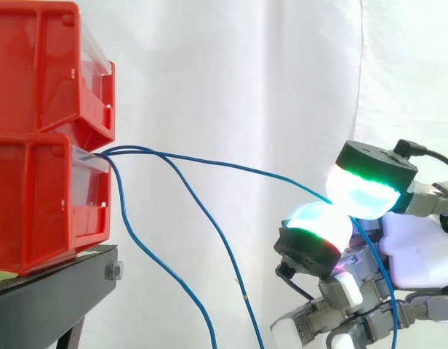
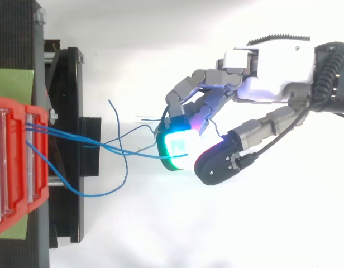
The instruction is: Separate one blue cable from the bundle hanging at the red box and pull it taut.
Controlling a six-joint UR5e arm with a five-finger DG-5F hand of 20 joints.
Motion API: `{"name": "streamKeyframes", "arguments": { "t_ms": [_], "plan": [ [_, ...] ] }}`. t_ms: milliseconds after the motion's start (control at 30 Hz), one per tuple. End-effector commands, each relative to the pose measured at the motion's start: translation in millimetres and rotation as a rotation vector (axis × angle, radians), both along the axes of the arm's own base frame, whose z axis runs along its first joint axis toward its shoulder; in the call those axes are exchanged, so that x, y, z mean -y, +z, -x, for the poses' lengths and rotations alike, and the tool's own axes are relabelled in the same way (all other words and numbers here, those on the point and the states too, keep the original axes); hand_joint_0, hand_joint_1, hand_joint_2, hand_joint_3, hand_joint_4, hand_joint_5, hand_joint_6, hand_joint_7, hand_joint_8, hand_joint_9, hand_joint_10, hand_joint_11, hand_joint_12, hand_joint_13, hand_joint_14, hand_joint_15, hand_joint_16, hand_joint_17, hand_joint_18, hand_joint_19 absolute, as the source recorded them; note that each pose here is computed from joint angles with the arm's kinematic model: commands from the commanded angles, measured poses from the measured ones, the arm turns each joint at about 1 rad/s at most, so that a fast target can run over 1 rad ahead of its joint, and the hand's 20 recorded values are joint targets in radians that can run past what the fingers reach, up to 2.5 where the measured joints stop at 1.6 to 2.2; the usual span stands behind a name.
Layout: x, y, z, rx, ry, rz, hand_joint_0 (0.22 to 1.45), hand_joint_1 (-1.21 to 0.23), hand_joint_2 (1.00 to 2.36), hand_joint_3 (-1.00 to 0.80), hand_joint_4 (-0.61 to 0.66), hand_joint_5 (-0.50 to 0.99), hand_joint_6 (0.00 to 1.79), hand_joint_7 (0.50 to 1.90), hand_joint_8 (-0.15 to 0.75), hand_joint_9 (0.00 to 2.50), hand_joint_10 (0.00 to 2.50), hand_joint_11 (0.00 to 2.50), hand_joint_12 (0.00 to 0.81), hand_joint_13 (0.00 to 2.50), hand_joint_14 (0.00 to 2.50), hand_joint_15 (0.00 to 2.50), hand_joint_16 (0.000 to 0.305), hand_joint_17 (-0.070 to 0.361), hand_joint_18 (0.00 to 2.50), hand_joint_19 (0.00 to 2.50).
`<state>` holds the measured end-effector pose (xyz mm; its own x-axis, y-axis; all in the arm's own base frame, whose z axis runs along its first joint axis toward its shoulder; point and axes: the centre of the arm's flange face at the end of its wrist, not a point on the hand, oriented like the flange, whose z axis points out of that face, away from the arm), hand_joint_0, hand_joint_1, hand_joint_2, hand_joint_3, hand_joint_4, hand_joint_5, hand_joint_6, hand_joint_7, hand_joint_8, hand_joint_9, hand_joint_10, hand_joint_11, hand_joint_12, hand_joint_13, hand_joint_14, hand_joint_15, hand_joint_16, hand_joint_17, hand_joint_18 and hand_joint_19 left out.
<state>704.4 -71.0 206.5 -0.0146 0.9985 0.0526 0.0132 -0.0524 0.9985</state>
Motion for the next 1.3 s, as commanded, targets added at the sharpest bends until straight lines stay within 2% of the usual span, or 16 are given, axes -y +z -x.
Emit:
{"name": "streamKeyframes", "arguments": {
  "t_ms": [0, 633, 1267],
  "plan": [
    [0.0, -0.2, 0.2, -0.001, 0.000, 0.000, 0.60, -0.78, 1.20, -0.01, 0.00, -0.09, 0.91, 1.29, 0.412, 0.98, 0.01, 0.71, 0.417, 0.58, 0.01, 0.31, 0.061, 0.138, 0.65, 0.48],
    [0.0, 0.0, 0.0, 0.000, 0.000, 0.000, 0.65, -0.79, 1.05, 0.01, 0.00, -0.10, 0.92, 1.26, 0.402, 0.95, 0.01, 0.70, 0.409, 0.56, 0.01, 0.31, 0.059, 0.133, 0.63, 0.48],
    [0.0, 0.0, 0.0, 0.000, 0.000, 0.000, 0.66, -0.80, 1.02, 0.03, 0.00, -0.10, 0.92, 1.26, 0.402, 0.97, 0.01, 0.72, 0.406, 0.57, 0.01, 0.31, 0.058, 0.132, 0.63, 0.48]
  ]
}}
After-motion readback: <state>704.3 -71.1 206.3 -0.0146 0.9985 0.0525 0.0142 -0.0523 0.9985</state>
